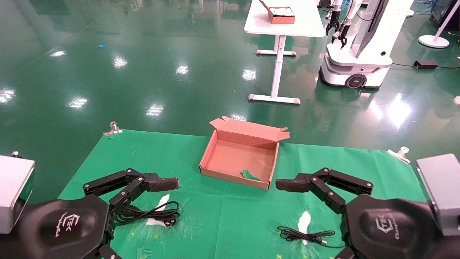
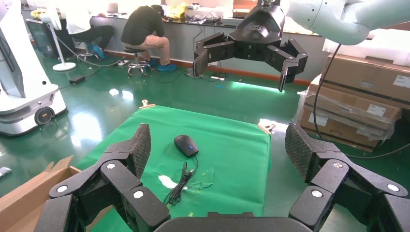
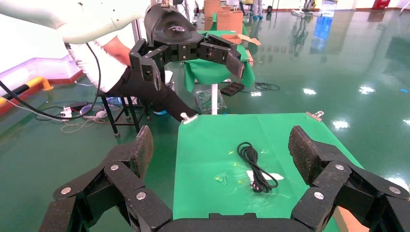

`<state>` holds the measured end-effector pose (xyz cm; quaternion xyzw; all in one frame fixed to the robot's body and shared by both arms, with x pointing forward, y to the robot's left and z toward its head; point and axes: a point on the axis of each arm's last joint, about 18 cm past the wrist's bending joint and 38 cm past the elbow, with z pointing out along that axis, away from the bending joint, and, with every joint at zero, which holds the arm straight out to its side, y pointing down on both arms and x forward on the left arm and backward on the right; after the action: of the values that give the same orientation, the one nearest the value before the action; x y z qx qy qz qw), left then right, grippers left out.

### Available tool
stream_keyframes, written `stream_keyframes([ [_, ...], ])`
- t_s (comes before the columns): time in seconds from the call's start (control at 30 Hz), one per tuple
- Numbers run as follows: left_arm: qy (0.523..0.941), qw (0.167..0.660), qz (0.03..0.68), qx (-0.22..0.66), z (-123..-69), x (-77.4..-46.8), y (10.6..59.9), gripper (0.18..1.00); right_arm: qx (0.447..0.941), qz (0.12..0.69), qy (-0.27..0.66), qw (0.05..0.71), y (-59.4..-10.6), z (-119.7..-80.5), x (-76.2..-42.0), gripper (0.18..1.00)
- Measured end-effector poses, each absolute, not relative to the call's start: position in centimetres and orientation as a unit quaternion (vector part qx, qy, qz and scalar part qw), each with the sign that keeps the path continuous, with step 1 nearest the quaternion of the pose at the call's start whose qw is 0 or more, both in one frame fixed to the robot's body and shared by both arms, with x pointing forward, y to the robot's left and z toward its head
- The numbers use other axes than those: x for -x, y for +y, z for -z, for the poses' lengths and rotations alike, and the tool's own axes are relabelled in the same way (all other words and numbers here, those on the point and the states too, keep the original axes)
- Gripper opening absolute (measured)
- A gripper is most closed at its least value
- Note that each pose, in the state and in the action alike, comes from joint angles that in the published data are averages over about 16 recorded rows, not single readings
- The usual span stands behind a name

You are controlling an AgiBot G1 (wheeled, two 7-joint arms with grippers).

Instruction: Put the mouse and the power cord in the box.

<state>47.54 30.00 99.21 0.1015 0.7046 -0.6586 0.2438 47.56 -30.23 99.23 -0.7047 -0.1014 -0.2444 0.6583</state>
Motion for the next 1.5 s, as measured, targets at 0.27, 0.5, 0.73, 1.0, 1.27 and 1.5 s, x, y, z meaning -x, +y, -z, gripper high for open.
stream_keyframes([
  [0.27, 0.705, 0.244, 0.659, -0.101, -99.2, -47.5, 30.0, 1.0, 0.705, 0.244, -0.101, 0.658, -30.2, -99.2, -47.6, 1.001],
  [0.5, 0.705, 0.244, 0.659, -0.101, -99.2, -47.5, 30.0, 1.0, 0.705, 0.244, -0.101, 0.658, -30.2, -99.2, -47.6, 1.001],
  [0.73, 0.706, 0.245, 0.657, -0.102, -99.1, -47.6, 30.0, 1.0, 0.705, 0.244, -0.101, 0.658, -30.2, -99.2, -47.6, 1.001],
  [1.0, 0.719, 0.247, 0.643, -0.094, -98.2, -48.6, 30.0, 1.0, 0.71, 0.247, -0.098, 0.652, -30.7, -98.8, -47.9, 1.001],
  [1.27, 0.754, 0.261, 0.597, -0.088, -96.5, -50.9, 30.3, 1.0, 0.736, 0.252, -0.088, 0.622, -31.8, -97.2, -49.3, 1.001],
  [1.5, 0.798, 0.288, 0.52, -0.096, -95.2, -54.0, 30.9, 1.0, 0.774, 0.268, -0.067, 0.57, -33.8, -95.0, -51.8, 1.001],
])
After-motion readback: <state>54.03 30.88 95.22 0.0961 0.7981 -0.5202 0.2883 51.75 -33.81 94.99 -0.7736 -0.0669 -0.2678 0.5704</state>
